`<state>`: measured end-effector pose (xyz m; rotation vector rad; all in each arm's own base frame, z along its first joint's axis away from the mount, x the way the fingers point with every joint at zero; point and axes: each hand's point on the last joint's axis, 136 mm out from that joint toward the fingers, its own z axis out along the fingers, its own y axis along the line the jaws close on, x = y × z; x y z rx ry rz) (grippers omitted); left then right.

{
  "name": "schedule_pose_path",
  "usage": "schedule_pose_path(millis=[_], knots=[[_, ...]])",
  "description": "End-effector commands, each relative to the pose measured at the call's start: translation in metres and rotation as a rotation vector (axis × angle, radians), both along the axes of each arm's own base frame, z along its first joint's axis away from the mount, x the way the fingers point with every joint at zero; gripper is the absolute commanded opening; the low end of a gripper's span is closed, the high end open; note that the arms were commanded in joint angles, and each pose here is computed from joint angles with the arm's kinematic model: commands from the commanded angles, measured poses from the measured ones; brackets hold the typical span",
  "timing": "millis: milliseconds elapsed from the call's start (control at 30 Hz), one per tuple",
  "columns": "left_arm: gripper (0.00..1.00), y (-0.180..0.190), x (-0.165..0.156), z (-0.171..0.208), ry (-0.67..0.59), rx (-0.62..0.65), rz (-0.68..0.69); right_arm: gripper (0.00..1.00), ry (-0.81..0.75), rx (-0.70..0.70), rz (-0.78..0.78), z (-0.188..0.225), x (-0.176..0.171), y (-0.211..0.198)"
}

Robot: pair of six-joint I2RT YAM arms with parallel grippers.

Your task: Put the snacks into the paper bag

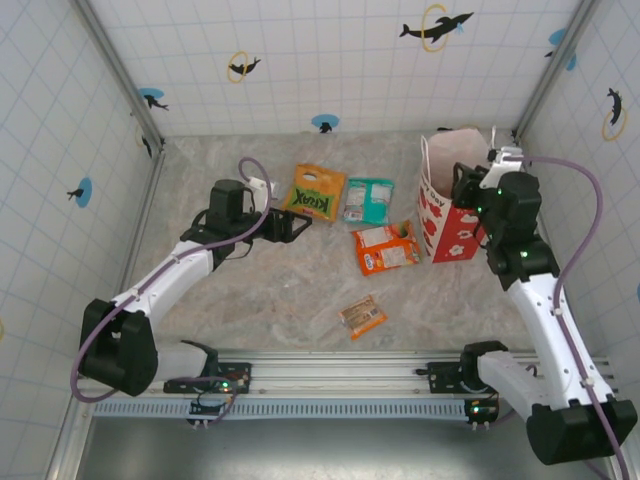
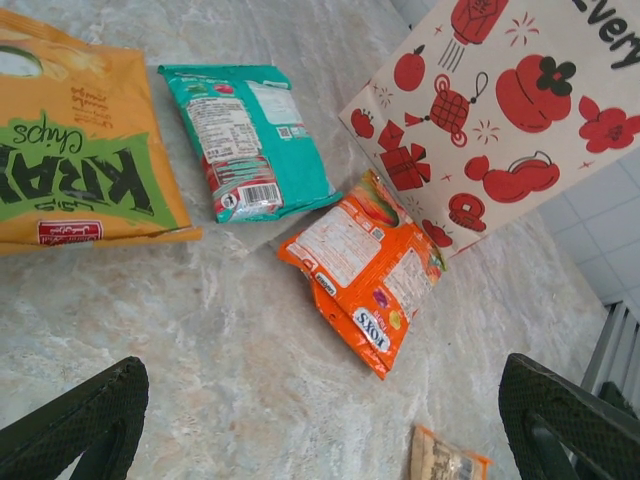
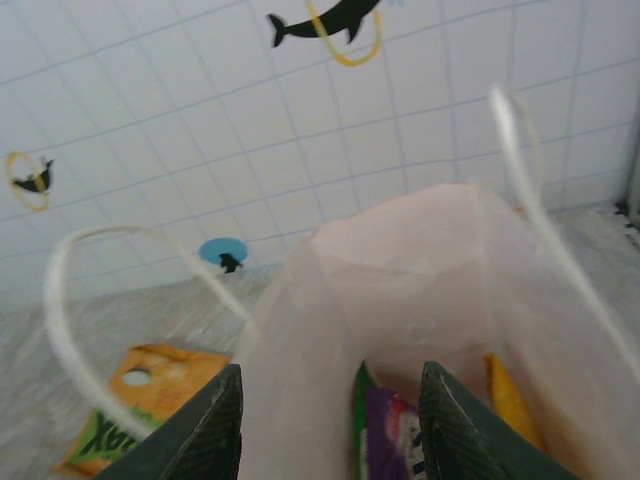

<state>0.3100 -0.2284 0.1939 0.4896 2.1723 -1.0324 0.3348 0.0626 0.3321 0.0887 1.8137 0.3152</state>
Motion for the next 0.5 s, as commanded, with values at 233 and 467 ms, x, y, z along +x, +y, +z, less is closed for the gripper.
schedule_pose_path(millis=[233, 467], knots=[[0.92, 0.004, 0.007, -0.009, 0.077, 0.014, 0.073, 0.49, 0.042, 0.018, 0.12, 0.0, -0.044, 0.044], [0.92, 0.004, 0.008, -0.016, 0.11, 0.016, 0.088, 0.49, 0.112, 0.059, 0.189, -0.033, -0.068, 0.07]])
